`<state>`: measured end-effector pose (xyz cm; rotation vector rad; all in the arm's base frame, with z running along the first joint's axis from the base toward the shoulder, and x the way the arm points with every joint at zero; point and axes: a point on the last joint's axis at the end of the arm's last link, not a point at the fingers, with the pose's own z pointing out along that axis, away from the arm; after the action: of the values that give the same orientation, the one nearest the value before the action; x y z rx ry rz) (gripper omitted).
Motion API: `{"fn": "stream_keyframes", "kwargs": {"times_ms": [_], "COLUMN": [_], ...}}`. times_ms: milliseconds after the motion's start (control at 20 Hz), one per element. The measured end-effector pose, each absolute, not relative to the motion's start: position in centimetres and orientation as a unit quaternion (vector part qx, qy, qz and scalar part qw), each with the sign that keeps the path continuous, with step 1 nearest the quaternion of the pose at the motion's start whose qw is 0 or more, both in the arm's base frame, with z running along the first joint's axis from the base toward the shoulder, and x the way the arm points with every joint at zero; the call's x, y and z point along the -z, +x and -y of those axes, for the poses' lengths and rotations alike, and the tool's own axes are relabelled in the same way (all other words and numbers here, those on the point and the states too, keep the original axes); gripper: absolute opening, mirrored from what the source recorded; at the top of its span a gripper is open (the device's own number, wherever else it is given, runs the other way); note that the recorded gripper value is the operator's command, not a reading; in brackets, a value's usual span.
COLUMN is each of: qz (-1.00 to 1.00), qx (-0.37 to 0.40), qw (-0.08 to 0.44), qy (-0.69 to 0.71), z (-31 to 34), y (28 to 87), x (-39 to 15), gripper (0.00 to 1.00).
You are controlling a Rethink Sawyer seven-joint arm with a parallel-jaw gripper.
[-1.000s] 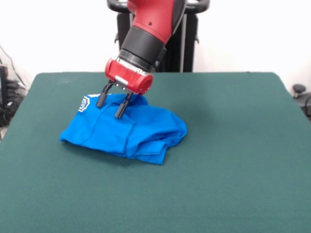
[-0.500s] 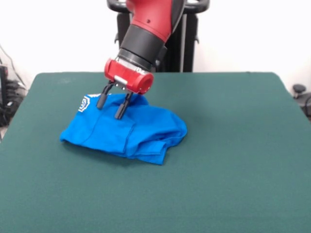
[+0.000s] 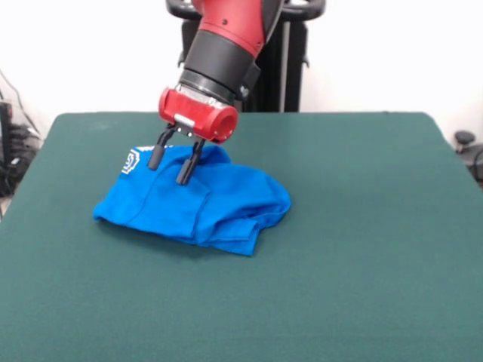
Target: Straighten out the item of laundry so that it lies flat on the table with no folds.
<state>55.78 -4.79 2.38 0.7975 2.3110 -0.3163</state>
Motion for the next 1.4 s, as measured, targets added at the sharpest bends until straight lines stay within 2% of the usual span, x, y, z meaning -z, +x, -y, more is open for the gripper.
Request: {"fn": "stream_keyframes", "kwargs": {"times_ms": [1400], "qz": [-0.891], "qx": [0.124], "qw": [0.315], "qy": [0.303], "z": [4.4], "y": [54.4], "x": [0.2], "gripper": [1.0]}}
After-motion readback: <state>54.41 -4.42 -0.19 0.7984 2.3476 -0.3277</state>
